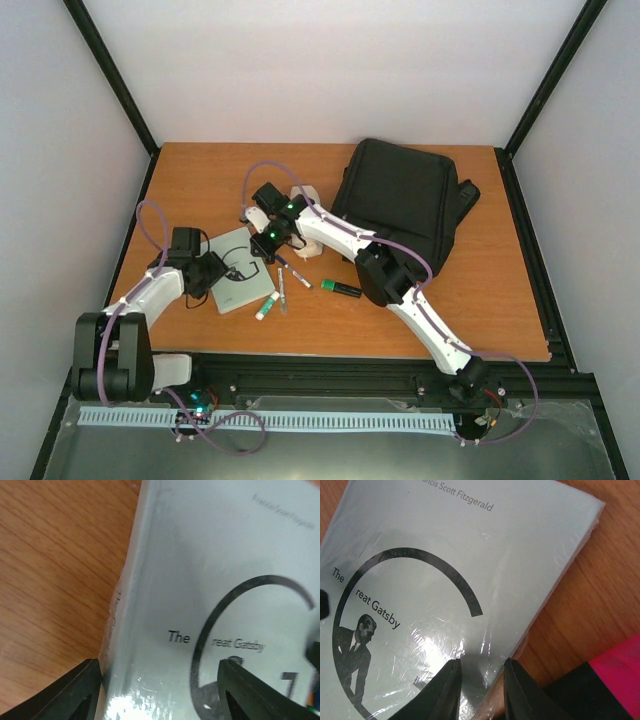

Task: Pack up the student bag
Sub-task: Pick up the book from the center of the board.

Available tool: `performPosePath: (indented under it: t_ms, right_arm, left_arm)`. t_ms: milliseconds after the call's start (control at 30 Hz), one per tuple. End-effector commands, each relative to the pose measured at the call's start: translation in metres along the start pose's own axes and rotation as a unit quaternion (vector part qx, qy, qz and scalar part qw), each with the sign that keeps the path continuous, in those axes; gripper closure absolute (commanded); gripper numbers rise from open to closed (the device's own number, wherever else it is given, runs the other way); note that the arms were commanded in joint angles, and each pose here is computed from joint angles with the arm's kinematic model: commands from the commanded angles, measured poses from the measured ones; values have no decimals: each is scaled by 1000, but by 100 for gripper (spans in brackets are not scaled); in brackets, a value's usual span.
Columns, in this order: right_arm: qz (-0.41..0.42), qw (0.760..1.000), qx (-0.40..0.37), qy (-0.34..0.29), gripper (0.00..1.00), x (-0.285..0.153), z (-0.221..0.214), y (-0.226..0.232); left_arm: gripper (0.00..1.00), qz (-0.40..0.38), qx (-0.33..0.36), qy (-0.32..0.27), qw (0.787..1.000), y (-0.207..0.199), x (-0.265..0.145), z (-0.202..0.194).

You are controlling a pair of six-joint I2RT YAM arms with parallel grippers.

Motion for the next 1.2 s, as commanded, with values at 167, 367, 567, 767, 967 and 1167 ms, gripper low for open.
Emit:
performPosePath:
  t_ms: [167,367,567,767,967,1167]
  right_arm:
    - [-26,997,30,59,80,39,-42,-34]
    - [-21,997,29,72,81,52,-53,-38]
    - [-5,996,18,85,81,66,-61,-30]
    - [13,996,22,88,81,72,-62,-20]
    - [28,996,28,84,79,70,-59,-15]
    - [37,995,31,86,78,69,-59,-11]
  left_arm:
    - [25,33,-11,21,999,16,21,-10]
    - [27,-87,9,47,995,-17,39,-19]
    - [32,-200,34,23,979,-52,17,-13]
    - [29,-296,59,-69,951,-87,-57,12]
    - [27,-322,42,-77,943,-96,-81,16]
    - [28,-328,5,-43,944,-93,-62,8]
Point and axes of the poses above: each gripper's point midway between its finger pads, its own x axis out along the fingers, its own y axis along the line the jaws close on, z = x × y, the point moved 2 cm from there along -x, back along the fingers, and after that the axes turned 5 degrees about x, right-handed, at the moved point
